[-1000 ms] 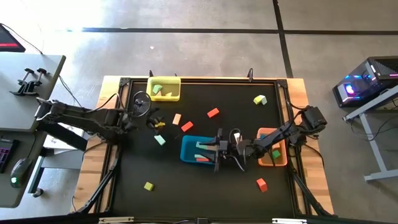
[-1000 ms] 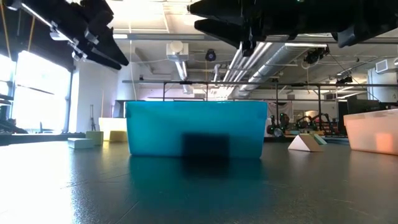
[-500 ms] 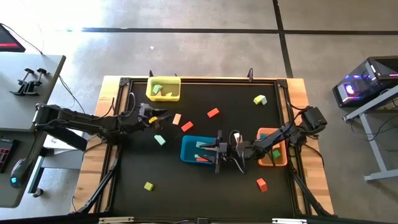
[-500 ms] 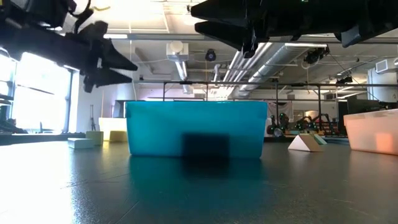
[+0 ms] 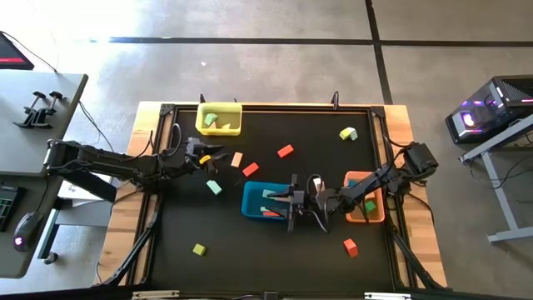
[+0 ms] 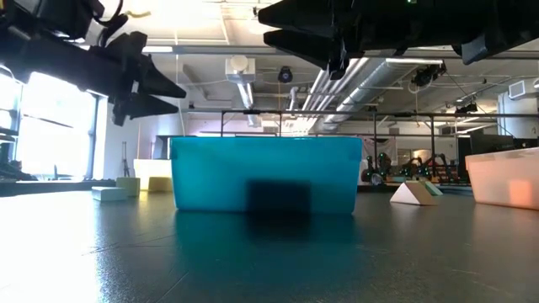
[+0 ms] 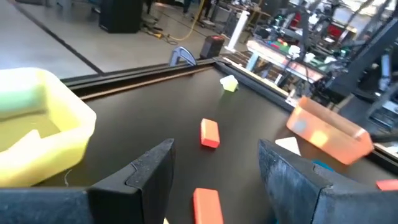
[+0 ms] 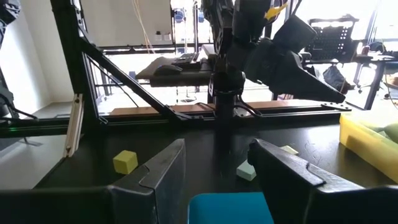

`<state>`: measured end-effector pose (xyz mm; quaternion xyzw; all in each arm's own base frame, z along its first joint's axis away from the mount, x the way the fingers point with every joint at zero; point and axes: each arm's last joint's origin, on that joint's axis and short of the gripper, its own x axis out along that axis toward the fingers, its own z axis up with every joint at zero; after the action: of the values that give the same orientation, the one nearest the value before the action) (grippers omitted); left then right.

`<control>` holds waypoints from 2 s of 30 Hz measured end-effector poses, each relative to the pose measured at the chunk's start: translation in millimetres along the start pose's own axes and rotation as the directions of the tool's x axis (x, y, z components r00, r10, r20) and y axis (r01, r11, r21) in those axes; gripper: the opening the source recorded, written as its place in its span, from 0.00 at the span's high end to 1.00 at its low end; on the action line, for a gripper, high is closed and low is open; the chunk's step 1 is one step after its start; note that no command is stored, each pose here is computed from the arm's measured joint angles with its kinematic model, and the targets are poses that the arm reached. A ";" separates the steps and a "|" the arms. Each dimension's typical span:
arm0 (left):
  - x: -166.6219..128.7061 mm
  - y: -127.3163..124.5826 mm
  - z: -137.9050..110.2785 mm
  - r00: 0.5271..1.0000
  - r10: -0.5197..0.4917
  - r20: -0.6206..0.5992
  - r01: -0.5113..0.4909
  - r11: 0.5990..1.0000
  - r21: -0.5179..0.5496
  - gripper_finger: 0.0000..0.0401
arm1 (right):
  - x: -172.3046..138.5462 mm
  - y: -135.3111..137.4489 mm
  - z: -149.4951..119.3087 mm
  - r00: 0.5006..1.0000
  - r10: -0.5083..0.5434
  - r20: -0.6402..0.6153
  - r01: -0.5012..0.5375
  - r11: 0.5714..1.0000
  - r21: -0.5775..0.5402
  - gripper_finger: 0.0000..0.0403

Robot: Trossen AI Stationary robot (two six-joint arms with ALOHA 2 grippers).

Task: Sort blocks by size
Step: Put the light blue rectangular block into the blue bin

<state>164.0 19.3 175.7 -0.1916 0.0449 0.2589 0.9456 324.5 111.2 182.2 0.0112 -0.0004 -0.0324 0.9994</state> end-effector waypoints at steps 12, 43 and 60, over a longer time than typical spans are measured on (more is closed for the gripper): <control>2.0 -12.2 -19.1 0.991 -0.073 -0.115 0.085 0.992 0.098 0.47 | 1.3 -4.2 -3.5 0.999 -0.017 -0.044 0.017 1.000 0.002 0.54; -29.4 -38.4 -60.2 0.792 0.080 -0.606 0.385 0.704 0.597 0.47 | 28.2 -1.5 22.4 0.967 -0.059 -0.248 0.043 0.997 -0.069 0.54; -6.5 -21.2 -64.9 0.675 0.089 -0.732 0.483 0.696 0.531 0.47 | 28.0 -0.8 21.7 0.966 -0.033 -0.258 0.019 0.998 -0.058 0.54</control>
<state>170.1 -25.7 124.2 0.0859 0.4755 0.0146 0.8754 352.4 108.1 203.9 -0.0120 0.1308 -0.0437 0.9904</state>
